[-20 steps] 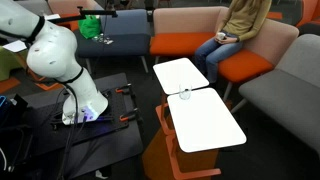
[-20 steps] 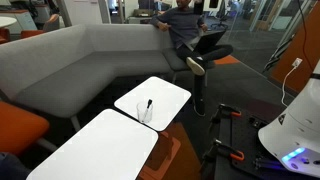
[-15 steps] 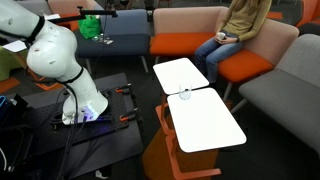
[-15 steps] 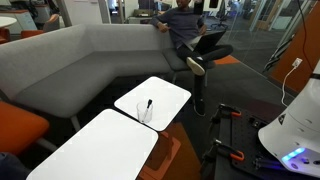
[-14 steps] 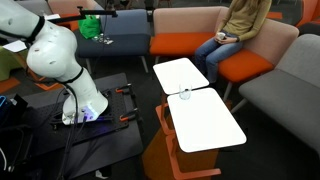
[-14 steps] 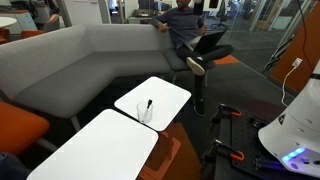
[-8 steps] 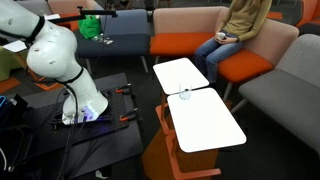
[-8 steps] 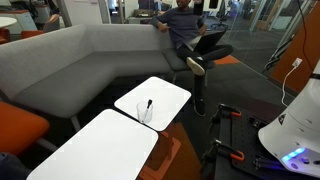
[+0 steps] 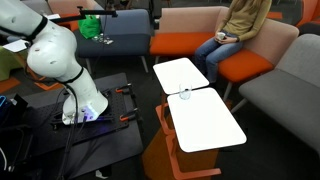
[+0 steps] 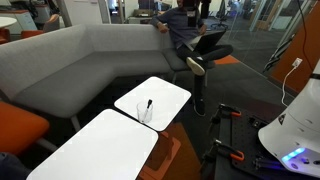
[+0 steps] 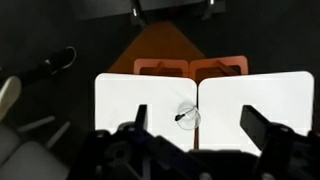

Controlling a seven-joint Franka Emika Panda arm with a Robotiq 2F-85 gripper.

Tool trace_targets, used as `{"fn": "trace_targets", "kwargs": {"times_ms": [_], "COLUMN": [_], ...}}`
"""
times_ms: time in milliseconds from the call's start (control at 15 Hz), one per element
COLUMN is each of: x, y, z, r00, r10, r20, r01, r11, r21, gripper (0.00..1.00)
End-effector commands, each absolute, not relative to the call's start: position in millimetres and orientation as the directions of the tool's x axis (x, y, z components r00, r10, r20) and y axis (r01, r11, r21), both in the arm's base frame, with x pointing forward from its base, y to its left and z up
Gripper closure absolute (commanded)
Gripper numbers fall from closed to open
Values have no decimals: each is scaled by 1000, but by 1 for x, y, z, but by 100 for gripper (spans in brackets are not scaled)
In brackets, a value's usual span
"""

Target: Remove the object from the cup and put it on the table

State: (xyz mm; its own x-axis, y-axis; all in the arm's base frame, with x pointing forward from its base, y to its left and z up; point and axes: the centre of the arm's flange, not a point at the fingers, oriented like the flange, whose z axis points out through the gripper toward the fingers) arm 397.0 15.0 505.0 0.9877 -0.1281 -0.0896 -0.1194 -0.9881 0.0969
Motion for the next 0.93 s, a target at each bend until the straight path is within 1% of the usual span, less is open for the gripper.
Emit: {"fn": "trace_targets", "kwargs": {"times_ms": [0, 267, 400, 667, 867], "x": [434, 481, 502, 528, 547], "y": [20, 32, 38, 45, 50], "z": [476, 419, 383, 319, 280], "r00": [994, 959, 918, 801, 686], "r10": [58, 259, 353, 505, 621], "r20": [-93, -112, -182, -322, -380], "r01": [72, 276, 386, 569, 687], "r11": [-986, -943, -901, -810, -724], "r21": [151, 186, 197, 143, 57], "gripper": [0, 0, 0, 0, 0]}}
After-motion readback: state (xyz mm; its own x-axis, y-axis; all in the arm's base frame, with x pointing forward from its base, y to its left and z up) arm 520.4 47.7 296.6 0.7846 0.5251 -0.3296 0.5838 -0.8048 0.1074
